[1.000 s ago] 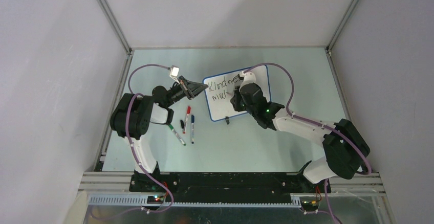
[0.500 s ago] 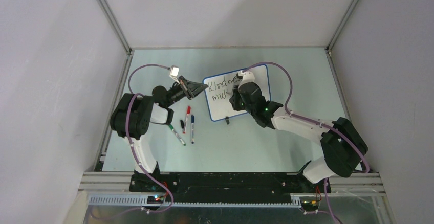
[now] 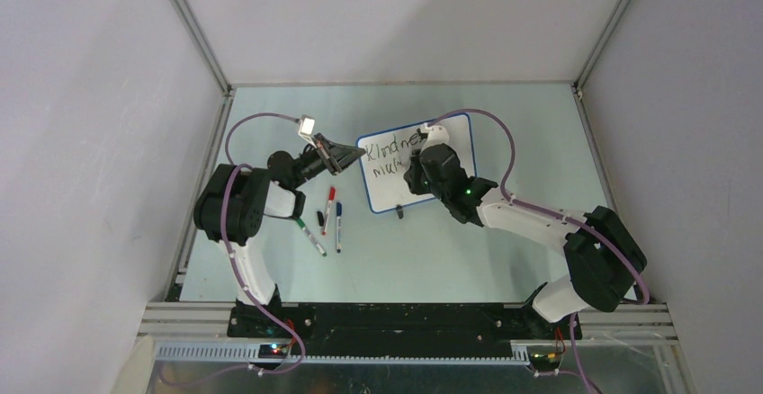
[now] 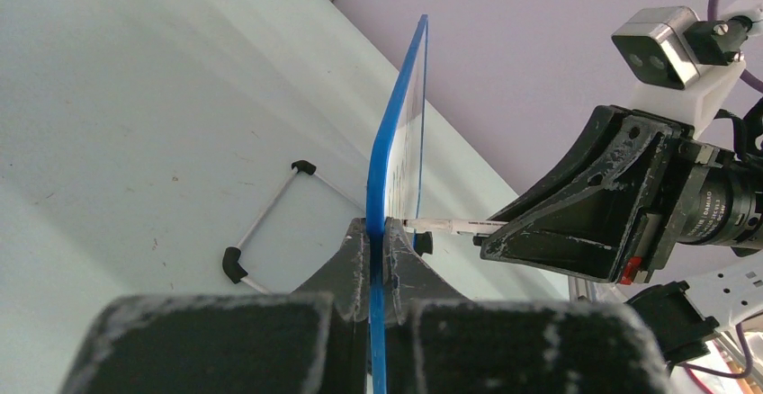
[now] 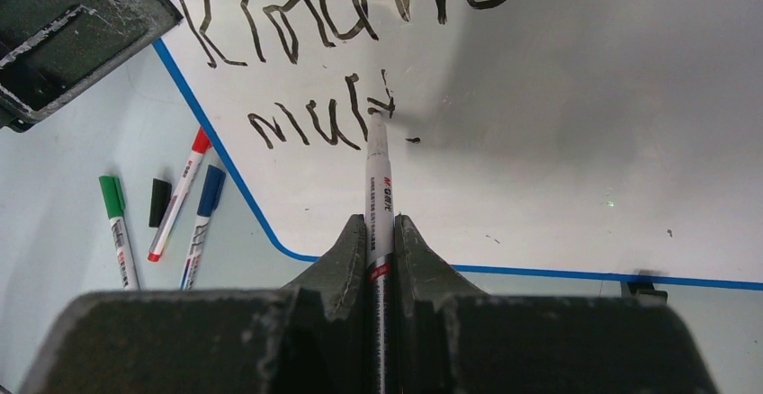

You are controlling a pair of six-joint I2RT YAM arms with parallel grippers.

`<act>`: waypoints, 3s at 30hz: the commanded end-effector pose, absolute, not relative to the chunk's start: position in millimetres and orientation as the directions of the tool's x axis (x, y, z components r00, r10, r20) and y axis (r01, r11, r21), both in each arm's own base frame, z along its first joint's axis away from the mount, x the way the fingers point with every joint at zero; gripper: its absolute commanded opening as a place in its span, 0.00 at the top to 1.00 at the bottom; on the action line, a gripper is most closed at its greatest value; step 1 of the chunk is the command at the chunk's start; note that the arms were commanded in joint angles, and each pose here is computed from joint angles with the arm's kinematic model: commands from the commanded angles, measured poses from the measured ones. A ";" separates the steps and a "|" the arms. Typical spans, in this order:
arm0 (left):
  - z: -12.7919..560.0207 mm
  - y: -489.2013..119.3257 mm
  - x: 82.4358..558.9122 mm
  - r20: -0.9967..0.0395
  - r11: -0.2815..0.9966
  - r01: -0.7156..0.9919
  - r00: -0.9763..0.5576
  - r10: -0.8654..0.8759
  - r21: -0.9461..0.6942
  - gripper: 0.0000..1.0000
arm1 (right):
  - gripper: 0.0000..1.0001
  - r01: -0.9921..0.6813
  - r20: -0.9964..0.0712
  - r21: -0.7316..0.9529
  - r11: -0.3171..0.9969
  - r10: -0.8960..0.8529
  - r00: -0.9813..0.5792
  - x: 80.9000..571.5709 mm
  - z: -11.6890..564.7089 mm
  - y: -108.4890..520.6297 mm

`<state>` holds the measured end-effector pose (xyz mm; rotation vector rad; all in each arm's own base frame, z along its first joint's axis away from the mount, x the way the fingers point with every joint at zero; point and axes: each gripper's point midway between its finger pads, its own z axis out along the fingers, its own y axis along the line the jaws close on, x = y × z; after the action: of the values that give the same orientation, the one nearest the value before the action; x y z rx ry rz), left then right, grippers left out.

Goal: Write a sentence on the whiteboard

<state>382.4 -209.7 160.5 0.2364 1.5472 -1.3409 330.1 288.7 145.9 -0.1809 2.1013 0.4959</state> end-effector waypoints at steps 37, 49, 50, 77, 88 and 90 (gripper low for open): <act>185.0 -205.5 383.2 -0.823 0.373 0.765 -0.346 -0.451 -0.526 1.00 | 1.00 -0.343 -0.932 0.292 0.893 0.185 -0.313 319.0 211.3 260.1; 185.0 -204.9 382.7 -0.823 0.377 0.763 -0.343 -0.453 -0.525 1.00 | 1.00 -0.396 -0.935 0.302 0.868 0.188 -0.301 320.9 207.5 272.8; 184.9 -205.1 382.5 -0.823 0.377 0.762 -0.344 -0.453 -0.526 1.00 | 1.00 -0.396 -0.934 0.303 0.867 0.188 -0.304 321.3 206.2 273.6; 184.1 -204.9 382.3 -0.824 0.377 0.763 -0.345 -0.450 -0.525 1.00 | 1.00 -0.388 -0.914 0.302 0.871 0.149 -0.378 337.3 188.7 291.4; 184.0 -205.0 382.3 -0.824 0.376 0.763 -0.345 -0.450 -0.526 1.00 | 1.00 -0.380 -0.907 0.302 0.874 0.142 -0.395 344.5 183.0 295.1; 184.4 -205.0 382.5 -0.824 0.377 0.763 -0.344 -0.450 -0.525 1.00 | 1.00 -0.375 -0.907 0.301 0.877 0.141 -0.397 344.8 182.1 294.5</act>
<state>383.6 -208.8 160.8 0.2303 1.5457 -1.3365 336.3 289.1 163.6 -0.1997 1.9392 0.5400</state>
